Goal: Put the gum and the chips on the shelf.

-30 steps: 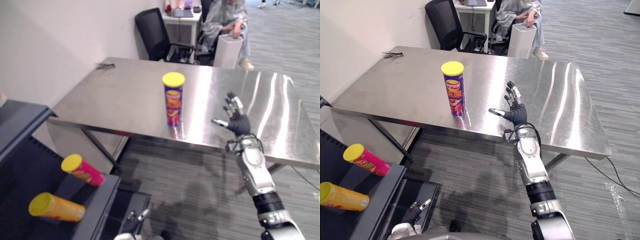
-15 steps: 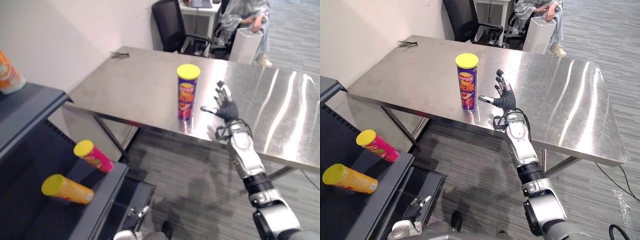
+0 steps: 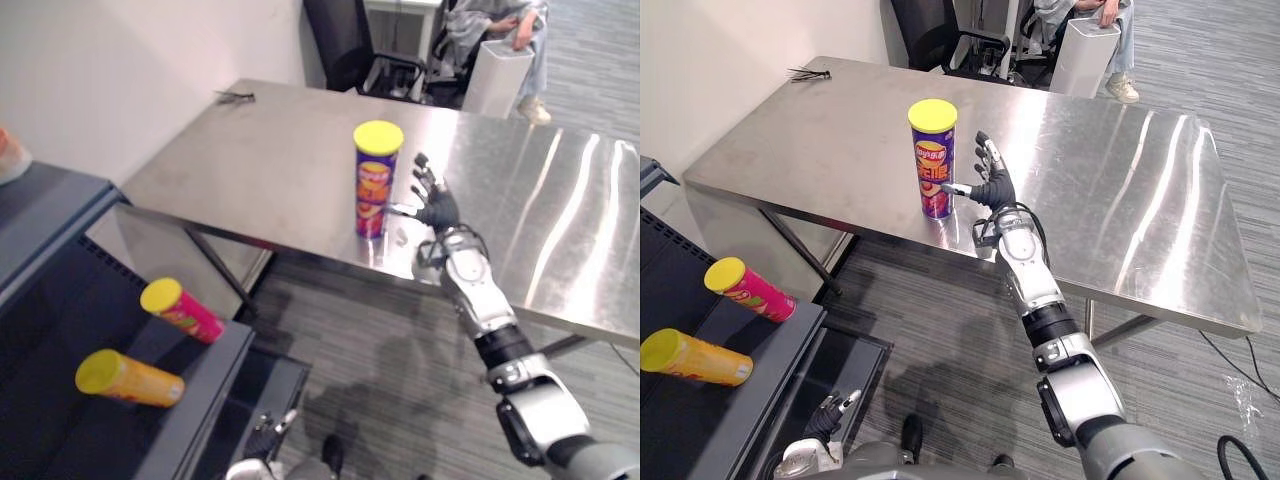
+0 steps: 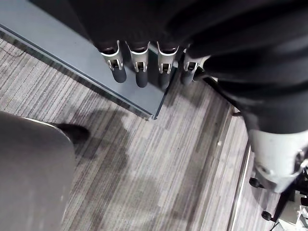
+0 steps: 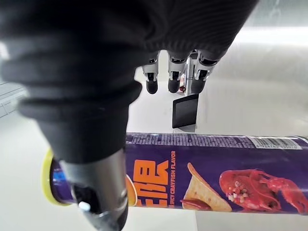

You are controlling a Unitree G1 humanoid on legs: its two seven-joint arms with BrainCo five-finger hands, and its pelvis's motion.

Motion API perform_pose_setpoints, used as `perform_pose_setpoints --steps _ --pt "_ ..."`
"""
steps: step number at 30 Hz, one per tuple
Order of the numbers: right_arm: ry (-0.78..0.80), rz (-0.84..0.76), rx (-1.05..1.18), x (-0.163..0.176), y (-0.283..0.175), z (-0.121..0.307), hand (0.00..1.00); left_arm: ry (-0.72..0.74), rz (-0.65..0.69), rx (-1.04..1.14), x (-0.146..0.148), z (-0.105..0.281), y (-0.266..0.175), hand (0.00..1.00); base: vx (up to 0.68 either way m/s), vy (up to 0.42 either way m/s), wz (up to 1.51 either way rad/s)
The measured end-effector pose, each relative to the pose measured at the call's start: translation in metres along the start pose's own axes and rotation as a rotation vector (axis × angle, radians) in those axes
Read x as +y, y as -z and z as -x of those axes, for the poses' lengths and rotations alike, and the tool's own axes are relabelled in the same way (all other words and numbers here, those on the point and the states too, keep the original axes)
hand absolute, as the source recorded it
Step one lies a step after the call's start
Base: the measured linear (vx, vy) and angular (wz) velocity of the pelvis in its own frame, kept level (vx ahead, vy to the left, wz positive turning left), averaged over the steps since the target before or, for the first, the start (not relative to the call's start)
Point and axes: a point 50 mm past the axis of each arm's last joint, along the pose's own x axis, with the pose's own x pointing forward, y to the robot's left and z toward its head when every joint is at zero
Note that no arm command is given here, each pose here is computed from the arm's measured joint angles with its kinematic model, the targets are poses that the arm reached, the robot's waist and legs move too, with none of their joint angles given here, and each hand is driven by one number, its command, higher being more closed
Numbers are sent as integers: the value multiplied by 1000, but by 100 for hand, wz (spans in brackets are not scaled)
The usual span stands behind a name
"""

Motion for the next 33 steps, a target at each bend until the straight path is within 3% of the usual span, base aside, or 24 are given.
perform_pose_setpoints --steps 16,17,33 --pt "-66 36 -89 18 -39 -30 0 -1 42 -25 -2 -2 -8 0 0 0 1" --pt "-64 41 -76 18 -39 -32 100 -1 42 -26 -2 -2 -8 0 0 0 0" --pt "-79 26 -51 30 -41 -43 100 -8 70 -41 -2 -5 -15 0 7 2 4"
